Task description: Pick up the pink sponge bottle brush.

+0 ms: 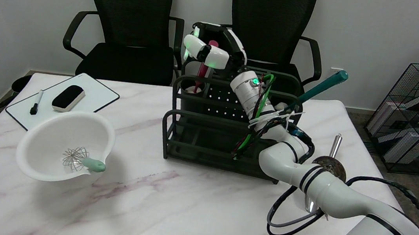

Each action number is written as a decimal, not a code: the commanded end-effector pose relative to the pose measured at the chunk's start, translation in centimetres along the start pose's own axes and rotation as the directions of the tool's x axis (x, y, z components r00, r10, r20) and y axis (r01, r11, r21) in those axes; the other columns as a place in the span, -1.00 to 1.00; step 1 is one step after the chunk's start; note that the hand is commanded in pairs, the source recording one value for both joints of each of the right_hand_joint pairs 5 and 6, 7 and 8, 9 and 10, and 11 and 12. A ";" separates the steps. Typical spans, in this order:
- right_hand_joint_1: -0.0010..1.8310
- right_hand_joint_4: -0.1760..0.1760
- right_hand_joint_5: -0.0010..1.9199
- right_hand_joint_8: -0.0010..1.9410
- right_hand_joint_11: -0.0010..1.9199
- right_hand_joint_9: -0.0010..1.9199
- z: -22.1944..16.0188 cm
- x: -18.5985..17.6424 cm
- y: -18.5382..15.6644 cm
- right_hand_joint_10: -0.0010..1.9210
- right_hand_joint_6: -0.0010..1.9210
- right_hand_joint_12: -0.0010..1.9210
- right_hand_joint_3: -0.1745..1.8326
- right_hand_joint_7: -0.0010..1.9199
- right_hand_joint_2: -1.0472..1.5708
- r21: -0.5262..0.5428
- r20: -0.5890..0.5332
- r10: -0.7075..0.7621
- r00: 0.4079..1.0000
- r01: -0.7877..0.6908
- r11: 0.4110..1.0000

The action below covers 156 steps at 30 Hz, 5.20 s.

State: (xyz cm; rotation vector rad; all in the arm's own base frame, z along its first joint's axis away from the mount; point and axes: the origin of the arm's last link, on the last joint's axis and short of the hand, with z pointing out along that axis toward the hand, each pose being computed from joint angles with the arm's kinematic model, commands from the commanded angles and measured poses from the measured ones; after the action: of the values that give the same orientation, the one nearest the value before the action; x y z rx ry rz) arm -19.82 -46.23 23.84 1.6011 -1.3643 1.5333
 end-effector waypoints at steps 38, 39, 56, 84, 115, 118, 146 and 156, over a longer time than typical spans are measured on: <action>0.41 0.00 1.00 0.98 0.82 1.00 2.2 -1.1 -0.8 1.00 1.00 0.82 -0.41 1.00 0.88 -0.009 0.008 0.015 1.000 -0.015 1.000; 0.41 0.00 1.00 0.98 0.84 1.00 2.3 -1.1 -0.9 1.00 1.00 0.84 -0.41 1.00 0.89 -0.008 0.008 0.015 1.000 -0.015 1.000; 0.48 0.00 1.00 0.98 0.97 1.00 3.4 -1.7 -1.3 1.00 1.00 0.97 -0.38 1.00 0.81 -0.017 0.010 0.043 0.999 -0.043 0.999; 0.40 0.00 1.00 0.98 1.00 1.00 4.7 0.7 -4.0 1.00 1.00 1.00 -0.57 1.00 0.94 -0.096 -0.011 0.124 0.992 -0.125 0.988; 0.37 0.00 1.00 0.98 1.00 1.00 5.7 1.1 -6.9 1.00 1.00 1.00 -0.64 1.00 1.00 -0.035 0.027 0.062 0.998 -0.061 0.997; 0.37 0.00 1.00 0.98 1.00 1.00 5.8 1.0 -7.5 1.00 1.00 1.00 -0.64 1.00 1.00 -0.008 0.036 0.069 0.997 -0.069 0.998; 0.36 0.00 1.00 0.98 1.00 1.00 0.1 0.0 -17.4 1.00 1.00 1.00 -0.64 1.00 1.00 0.293 0.129 0.068 0.989 -0.103 0.951; 0.36 0.00 1.00 0.98 1.00 1.00 -6.2 -4.9 -15.7 1.00 1.00 1.00 -0.67 1.00 1.00 0.245 0.243 0.204 0.948 -0.264 0.933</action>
State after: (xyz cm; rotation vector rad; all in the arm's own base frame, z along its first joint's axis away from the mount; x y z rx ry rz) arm -5.91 -42.49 27.48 1.7949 -1.3796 1.7437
